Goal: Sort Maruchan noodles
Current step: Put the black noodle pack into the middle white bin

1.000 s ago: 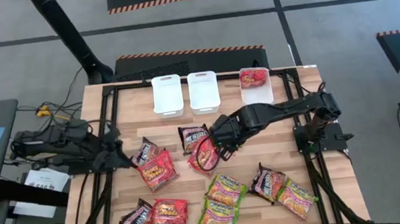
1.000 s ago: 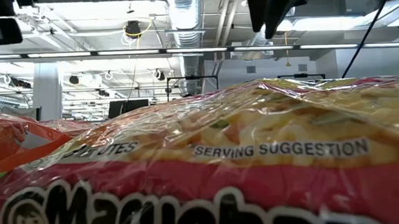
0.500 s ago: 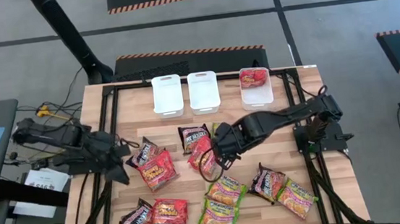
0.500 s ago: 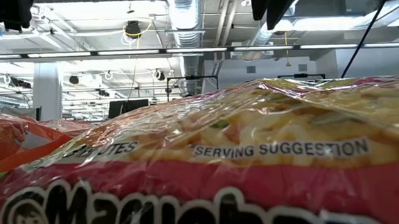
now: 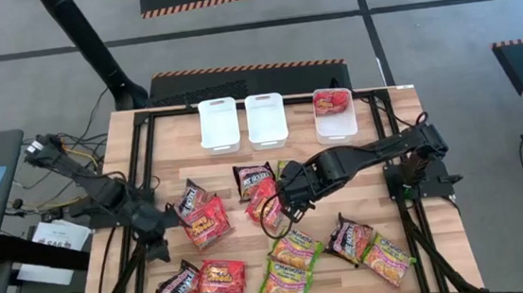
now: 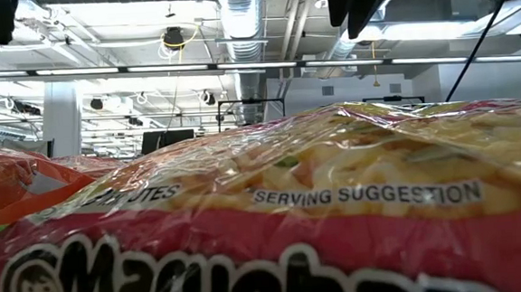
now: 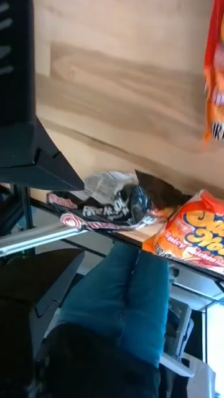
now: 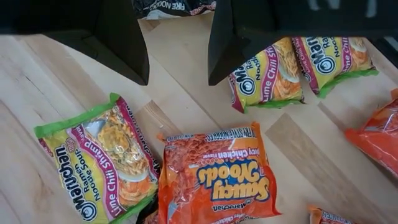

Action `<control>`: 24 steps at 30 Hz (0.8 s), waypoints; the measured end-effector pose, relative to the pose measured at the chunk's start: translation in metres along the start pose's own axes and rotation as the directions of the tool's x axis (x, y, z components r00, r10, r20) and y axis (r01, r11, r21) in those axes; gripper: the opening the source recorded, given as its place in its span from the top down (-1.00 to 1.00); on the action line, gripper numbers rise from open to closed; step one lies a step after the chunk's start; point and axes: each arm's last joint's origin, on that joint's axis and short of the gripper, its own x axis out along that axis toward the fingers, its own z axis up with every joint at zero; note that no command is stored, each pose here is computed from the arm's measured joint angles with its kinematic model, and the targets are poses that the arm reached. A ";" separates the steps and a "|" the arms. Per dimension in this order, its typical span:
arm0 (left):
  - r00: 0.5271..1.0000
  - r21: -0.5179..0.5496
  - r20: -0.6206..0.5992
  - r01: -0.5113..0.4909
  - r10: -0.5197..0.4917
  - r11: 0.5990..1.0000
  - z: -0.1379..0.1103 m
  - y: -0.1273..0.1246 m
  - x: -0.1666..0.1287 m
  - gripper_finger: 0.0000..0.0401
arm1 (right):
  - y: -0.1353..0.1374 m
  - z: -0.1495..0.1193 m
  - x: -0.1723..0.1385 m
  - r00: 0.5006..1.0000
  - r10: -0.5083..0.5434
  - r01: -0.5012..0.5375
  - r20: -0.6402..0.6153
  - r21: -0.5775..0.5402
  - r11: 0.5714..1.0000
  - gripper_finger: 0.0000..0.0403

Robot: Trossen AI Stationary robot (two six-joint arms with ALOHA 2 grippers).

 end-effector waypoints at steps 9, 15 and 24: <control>0.997 -0.005 -0.046 -0.057 0.057 0.998 -0.003 -0.009 0.037 0.26 | 0.000 -0.001 0.000 1.000 0.001 -0.001 -0.003 -0.002 1.000 0.07; 0.995 0.005 -0.060 -0.085 0.085 0.996 -0.002 -0.010 0.058 0.26 | 0.001 -0.001 0.000 1.000 0.010 -0.010 -0.015 -0.002 1.000 0.07; 0.993 -0.005 -0.072 -0.099 0.098 0.995 0.003 -0.010 0.081 0.26 | 0.001 -0.001 0.000 1.000 0.012 -0.012 -0.021 -0.004 1.000 0.07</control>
